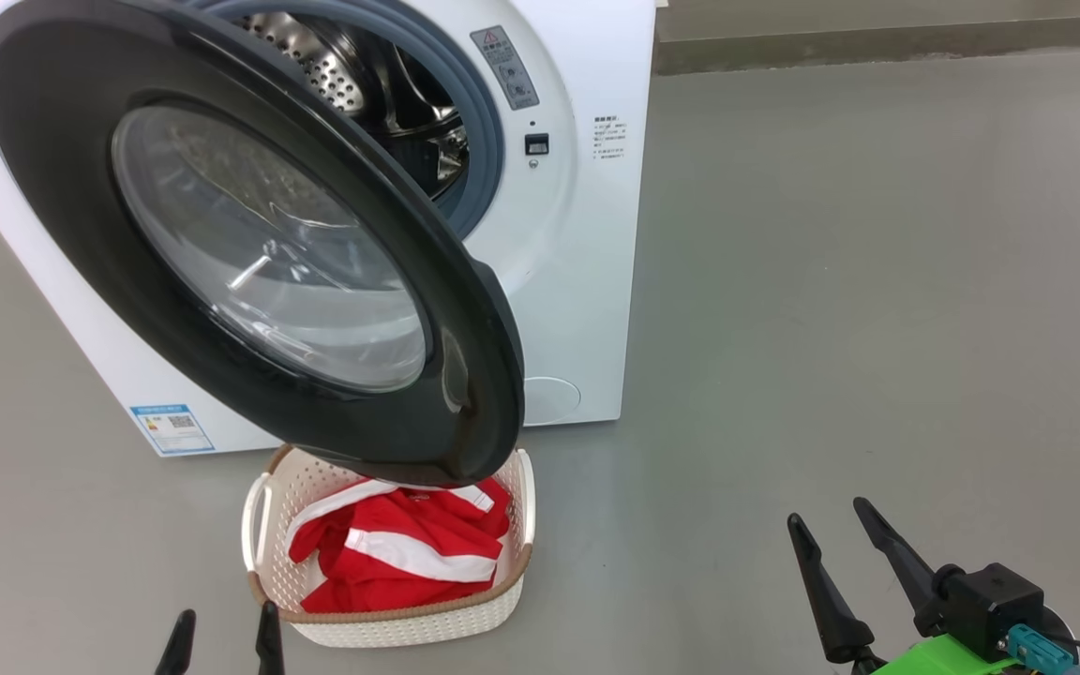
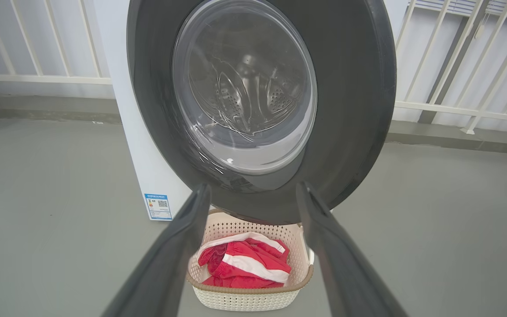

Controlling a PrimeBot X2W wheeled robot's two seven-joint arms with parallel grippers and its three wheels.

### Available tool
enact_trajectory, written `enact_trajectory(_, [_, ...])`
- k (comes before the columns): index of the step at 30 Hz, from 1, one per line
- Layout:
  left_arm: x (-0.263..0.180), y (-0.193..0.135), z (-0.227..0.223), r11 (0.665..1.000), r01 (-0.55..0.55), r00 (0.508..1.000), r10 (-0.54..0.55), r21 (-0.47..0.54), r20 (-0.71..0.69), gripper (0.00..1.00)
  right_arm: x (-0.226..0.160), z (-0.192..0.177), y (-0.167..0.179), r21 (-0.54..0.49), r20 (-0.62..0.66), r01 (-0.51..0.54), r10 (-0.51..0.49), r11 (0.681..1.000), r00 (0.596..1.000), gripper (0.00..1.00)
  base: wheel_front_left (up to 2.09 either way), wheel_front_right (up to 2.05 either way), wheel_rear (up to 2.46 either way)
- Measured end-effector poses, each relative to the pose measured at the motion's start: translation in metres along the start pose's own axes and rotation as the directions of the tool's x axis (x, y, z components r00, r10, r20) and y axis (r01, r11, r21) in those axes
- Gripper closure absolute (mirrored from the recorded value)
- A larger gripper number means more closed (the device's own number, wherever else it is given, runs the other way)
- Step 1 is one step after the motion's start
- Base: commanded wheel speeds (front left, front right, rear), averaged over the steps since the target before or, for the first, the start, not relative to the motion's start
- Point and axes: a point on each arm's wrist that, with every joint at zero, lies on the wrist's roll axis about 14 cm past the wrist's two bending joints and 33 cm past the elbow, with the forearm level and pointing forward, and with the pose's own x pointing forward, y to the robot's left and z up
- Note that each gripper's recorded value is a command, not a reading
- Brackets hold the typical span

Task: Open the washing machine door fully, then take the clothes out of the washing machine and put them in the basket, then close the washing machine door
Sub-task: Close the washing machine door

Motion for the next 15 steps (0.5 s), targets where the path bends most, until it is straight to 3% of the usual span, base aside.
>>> enact_trajectory(5, [0.0002, -0.0015, -0.0009, 1.0, 0.004, 1.0, -0.004, -0.001, -0.003, 0.0, -0.0001, -0.001, -0.0006, 0.0, -0.007, 0.002, -0.002, 1.0, 1.0, 0.0, 0.0, 0.0, 0.0])
enact_trajectory(6, [0.0002, -0.0026, -0.0014, 1.0, 0.006, 1.0, -0.006, -0.001, -0.005, 0.0, -0.0002, 0.0001, -0.0018, 0.0, -0.003, 0.006, -0.006, 1.0, 1.0, 0.87, 0.0, 0.0, 0.0])
enact_trajectory(7, [0.0002, -0.0031, -0.0016, 1.0, 0.007, 1.0, -0.007, -0.001, -0.005, 0.0, -0.0002, 0.001, -0.0025, 0.001, 0.001, 0.008, -0.008, 1.0, 1.0, 1.0, 0.0, 0.0, 0.0])
enact_trajectory(15, [-0.0014, -0.0057, -0.0028, 1.0, 0.012, 1.0, -0.012, -0.001, -0.01, 0.0, 0.0004, -0.002, -0.0006, 0.009, -0.008, 0.002, -0.002, 1.0, 1.0, 1.0, 0.0, 0.0, 0.0])
